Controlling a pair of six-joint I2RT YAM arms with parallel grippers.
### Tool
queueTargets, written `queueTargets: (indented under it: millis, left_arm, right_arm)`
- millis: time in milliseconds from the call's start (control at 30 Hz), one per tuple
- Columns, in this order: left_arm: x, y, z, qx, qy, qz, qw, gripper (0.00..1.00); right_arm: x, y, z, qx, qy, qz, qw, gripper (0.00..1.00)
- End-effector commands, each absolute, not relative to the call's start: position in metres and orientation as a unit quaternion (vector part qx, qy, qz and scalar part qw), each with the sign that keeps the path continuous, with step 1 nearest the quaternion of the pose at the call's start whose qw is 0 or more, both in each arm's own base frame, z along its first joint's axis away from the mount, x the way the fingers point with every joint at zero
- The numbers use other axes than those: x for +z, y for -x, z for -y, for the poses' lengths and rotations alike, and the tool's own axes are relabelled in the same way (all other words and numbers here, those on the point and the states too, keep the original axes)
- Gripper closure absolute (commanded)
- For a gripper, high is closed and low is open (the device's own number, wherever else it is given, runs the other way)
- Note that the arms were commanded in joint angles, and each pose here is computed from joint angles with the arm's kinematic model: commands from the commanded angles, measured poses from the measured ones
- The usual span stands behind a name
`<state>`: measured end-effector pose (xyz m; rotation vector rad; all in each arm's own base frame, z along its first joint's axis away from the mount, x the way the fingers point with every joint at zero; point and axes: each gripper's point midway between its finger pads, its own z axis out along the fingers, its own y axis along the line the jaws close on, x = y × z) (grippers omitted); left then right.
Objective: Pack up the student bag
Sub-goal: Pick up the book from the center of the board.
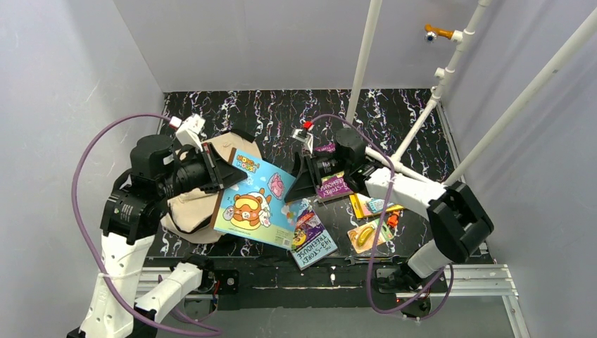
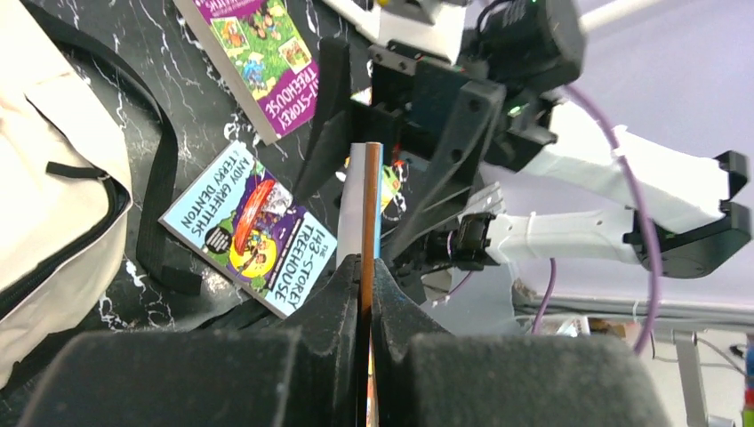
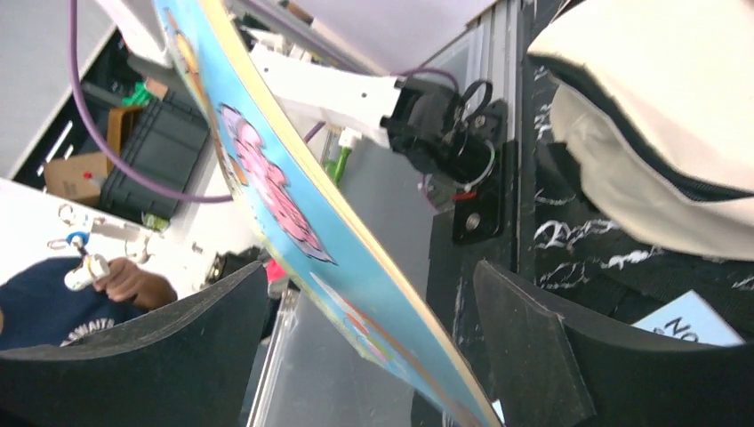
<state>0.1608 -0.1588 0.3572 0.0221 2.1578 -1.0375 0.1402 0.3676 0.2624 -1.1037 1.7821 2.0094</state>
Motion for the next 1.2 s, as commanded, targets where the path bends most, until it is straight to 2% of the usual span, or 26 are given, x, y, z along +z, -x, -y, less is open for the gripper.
queueTargets:
  millis: [0,167,300,500,833,933,1033,1167]
  left_arm:
    - [0.384,-0.175,0.148,-0.391,0.031,-0.821,0.414,1.00]
    - [0.400,-0.176,0.133,-0.368,0.055,-0.807,0.459,1.00]
    - [0.403,-0.178,0.128,-0.361,0.067,-0.801,0.472,1.00]
    - [0.405,-0.184,0.129,-0.371,0.080,-0.792,0.479,1.00]
    - [0.414,-0.191,0.120,-0.364,0.099,-0.770,0.515,1.00]
    - [0.406,-0.193,0.118,-0.357,0.106,-0.773,0.513,1.00]
    - [0.396,-0.195,0.114,-0.339,0.111,-0.782,0.511,1.00]
    - [0.384,-0.198,0.115,-0.333,0.112,-0.792,0.500,1.00]
  right_arm:
    - [0.309,-0.145,-0.372,0.767,0.317,-0.535,0.155,0.07]
    - [0.317,-0.150,-0.364,0.826,0.246,-0.487,0.138,0.11]
    - [0.334,-0.149,-0.361,0.832,0.250,-0.466,0.171,0.12]
    - [0.357,-0.153,-0.364,0.846,0.234,-0.443,0.180,0.17]
    - [0.368,-0.151,-0.357,0.855,0.215,-0.435,0.184,0.18]
    - [0.375,-0.149,-0.354,0.858,0.214,-0.429,0.185,0.26]
    - [0.377,-0.148,-0.353,0.859,0.210,-0.429,0.183,0.44]
    - [0.374,-0.149,-0.352,0.860,0.204,-0.432,0.181,0.55]
